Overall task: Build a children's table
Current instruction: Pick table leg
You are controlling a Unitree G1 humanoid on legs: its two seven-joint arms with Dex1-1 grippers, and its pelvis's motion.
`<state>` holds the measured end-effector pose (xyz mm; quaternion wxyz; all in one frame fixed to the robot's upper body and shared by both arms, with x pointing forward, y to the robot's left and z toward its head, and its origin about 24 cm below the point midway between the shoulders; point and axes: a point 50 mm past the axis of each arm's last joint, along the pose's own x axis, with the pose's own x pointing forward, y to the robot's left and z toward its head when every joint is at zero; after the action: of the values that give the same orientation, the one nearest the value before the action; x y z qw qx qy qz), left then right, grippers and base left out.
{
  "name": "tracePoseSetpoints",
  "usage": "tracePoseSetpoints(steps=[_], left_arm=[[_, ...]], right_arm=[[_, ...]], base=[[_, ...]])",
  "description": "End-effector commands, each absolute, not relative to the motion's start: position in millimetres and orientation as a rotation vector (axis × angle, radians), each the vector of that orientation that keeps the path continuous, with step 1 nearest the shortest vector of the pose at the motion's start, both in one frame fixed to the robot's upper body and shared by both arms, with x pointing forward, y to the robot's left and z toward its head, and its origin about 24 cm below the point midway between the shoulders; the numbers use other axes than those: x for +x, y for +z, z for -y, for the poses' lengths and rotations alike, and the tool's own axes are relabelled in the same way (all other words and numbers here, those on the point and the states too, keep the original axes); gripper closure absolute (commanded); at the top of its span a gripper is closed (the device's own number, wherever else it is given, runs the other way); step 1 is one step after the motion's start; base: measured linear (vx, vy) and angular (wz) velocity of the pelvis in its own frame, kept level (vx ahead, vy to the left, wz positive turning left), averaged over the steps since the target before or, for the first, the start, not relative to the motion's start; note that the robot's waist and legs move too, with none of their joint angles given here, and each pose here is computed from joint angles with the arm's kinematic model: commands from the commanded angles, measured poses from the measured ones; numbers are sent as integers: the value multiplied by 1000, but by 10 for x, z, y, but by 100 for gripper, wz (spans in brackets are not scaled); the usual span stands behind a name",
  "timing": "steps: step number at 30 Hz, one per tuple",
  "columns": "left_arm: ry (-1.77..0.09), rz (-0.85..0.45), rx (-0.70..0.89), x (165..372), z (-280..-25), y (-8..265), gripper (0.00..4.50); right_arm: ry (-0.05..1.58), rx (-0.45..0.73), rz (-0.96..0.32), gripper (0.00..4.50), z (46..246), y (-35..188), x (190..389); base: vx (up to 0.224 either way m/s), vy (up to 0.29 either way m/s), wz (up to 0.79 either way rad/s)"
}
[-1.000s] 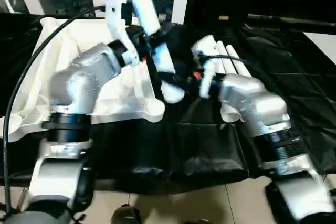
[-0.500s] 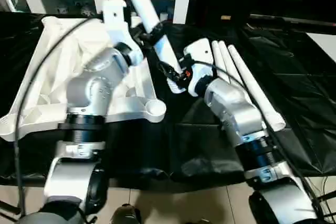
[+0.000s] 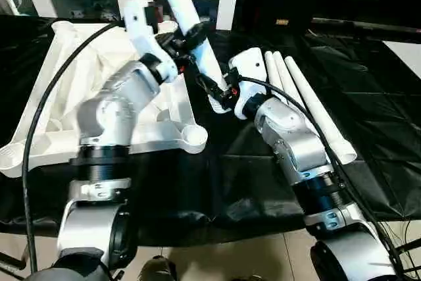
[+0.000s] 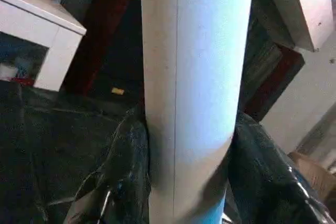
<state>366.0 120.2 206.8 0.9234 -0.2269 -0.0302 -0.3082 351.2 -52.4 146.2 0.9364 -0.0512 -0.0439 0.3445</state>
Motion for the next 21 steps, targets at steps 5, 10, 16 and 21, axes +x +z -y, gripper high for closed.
tracePoseSetpoints(steps=[5, 10, 16, 21], left_arm=[[-743, 84, -500, 3597, -1132, 2149, 266], [-796, 100, -462, 3568, -1180, 2212, 266], [-907, 87, -380, 3517, -1185, 2270, 266], [-1038, 74, -290, 3445, -1160, 2319, 266]], right_arm=[[696, -110, 115, 264, 582, 1484, 3538], [778, -2, 122, 194, 575, 1558, 3515], [876, 49, 56, 148, 683, 1610, 3538], [1013, 86, -46, 104, 818, 1670, 3545]], base=[[0, 0, 0], [0, 0, 0], [0, 0, 0], [0, 0, 0]])
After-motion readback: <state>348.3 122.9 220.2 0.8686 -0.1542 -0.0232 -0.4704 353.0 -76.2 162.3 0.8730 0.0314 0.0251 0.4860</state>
